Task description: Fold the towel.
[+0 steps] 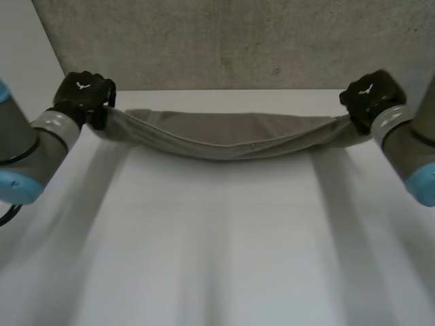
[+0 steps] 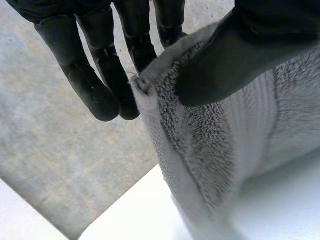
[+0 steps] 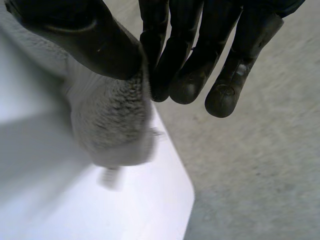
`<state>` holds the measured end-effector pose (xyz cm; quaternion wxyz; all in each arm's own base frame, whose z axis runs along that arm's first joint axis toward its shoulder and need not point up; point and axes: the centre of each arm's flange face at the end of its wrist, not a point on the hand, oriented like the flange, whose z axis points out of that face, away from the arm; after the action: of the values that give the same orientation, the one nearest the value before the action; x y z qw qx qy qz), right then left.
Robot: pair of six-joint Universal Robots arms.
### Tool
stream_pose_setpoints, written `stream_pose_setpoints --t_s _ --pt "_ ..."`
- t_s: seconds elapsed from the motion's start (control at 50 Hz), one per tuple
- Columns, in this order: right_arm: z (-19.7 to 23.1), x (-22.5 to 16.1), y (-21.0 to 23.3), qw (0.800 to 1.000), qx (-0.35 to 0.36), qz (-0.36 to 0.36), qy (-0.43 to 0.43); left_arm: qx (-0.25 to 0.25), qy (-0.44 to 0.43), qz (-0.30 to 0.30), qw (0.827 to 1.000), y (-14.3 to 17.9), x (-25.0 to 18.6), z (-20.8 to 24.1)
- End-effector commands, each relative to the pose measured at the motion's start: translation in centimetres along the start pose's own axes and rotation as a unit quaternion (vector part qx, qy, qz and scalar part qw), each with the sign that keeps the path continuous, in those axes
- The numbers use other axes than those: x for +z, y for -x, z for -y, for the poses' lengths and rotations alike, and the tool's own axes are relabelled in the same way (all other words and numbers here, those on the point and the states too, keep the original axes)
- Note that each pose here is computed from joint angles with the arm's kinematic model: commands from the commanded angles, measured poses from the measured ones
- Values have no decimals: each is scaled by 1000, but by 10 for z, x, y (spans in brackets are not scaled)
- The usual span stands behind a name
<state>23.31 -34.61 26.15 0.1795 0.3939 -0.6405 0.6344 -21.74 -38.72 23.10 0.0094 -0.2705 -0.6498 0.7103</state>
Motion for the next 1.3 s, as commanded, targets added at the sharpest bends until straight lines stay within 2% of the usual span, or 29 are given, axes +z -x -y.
stream_pose_setpoints --t_s 0.02,0.16,0.3,0.5,0.6,0.78,0.82,0.98,1.14,1.24,1.3 --pt "35 -53 -37 999 1 -31 -44 19 -33 14 999 21 -44 31" --pt "23 -72 -42 1000 5 5 7 20 -34 -13 999 17 -82 34" --pt "13 -77 -28 999 5 50 17 17 -21 -23 999 10 -93 24" --pt "-15 -53 6 994 7 101 49 9 9 -40 999 2 -71 -5" --pt "-30 -33 22 991 8 118 64 16 18 -57 998 -6 -41 -23" --pt "-47 16 39 992 9 110 60 35 30 -37 998 -18 4 -46" --pt "-54 42 44 995 8 84 43 44 38 -25 998 -21 21 -59" --pt "-68 85 48 1000 3 18 25 53 35 -20 998 -40 56 -79" --pt "-82 113 62 1000 -1 -1 15 67 63 -15 996 -51 75 -101" --pt "-90 119 69 1000 0 1 22 70 69 -30 995 -67 76 -98" --pt "-86 119 68 1000 3 -4 17 71 74 -19 995 -65 77 -96"
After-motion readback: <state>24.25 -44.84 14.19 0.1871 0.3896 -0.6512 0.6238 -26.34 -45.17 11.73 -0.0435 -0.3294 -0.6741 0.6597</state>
